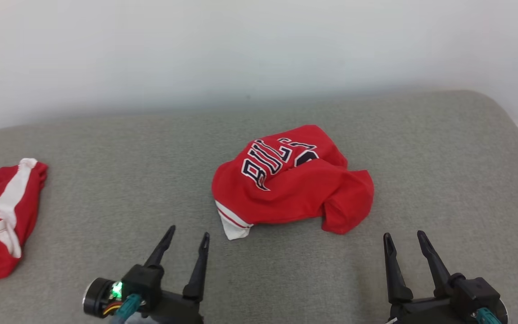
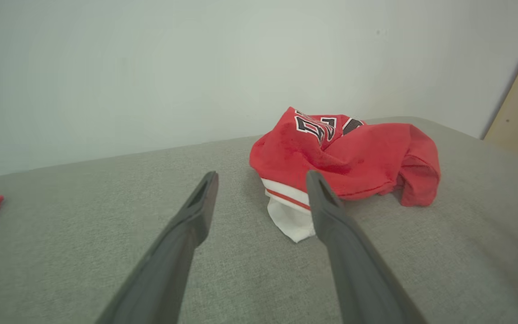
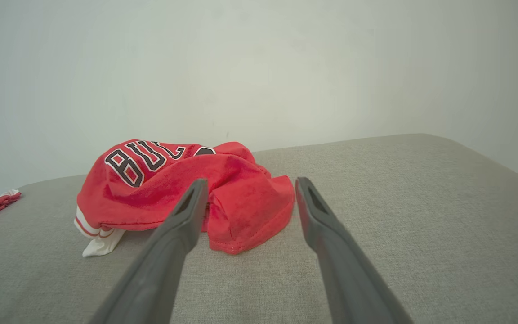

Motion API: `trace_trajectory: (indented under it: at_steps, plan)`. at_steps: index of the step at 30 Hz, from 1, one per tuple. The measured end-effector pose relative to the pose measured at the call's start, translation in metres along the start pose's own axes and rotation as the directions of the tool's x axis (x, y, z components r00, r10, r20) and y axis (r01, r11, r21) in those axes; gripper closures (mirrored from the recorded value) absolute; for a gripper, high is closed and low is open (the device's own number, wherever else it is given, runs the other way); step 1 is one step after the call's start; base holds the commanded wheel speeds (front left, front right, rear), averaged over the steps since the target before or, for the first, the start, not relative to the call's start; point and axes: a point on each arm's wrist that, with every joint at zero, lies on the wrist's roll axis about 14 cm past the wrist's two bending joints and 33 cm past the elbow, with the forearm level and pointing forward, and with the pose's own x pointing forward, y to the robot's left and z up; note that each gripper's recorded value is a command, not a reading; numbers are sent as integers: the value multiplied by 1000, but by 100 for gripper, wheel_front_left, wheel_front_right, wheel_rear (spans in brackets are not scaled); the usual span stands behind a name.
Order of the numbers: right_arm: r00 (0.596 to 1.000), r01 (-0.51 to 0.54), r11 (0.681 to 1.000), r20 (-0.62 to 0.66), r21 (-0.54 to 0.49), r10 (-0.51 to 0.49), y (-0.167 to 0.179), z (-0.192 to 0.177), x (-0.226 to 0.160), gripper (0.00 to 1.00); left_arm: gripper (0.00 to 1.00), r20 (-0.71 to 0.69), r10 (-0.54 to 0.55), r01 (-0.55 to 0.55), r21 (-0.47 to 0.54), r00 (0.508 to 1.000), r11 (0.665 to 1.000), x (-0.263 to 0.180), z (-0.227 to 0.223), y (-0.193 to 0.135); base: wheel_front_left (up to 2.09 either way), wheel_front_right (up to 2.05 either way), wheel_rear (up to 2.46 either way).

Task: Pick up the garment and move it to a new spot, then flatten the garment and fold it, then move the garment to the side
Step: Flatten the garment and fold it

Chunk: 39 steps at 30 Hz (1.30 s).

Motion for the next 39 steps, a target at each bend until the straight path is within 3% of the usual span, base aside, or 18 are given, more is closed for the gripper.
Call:
trace_trajectory:
  at_steps: [10, 14, 22, 30, 32, 39]
  plan:
    - [995, 98, 995, -6, -17, -99, -32, 0, -7, 0, 0, -67, -148, 149, 14, 987, 989, 48, -20, -37, 0, 0, 0]
    - [992, 123, 992, -21, -16, -123, -39, -5, -9, 0, 0, -92, -174, 179, 52, 980, 982, 71, -24, -35, 0, 0, 0]
    - [986, 161, 987, -45, -7, -161, -51, -12, -11, 0, 0, -273, -158, 191, 97, 949, 977, 102, -59, -15, 0, 0, 0]
    - [982, 179, 984, -61, -2, -178, -55, -16, -13, 0, 0, -546, -168, 198, -5, 821, 980, 91, -113, -27, 0, 0, 0]
    - [982, 181, 983, -61, 1, -181, -56, -17, -13, 0, 100, -540, -189, 207, -28, 820, 978, 96, -109, -34, 0, 0, 0]
    - [982, 183, 983, -53, 0, -183, -57, -14, -12, 0, 100, -450, -200, 214, -20, 871, 977, 105, -90, -32, 0, 0, 0]
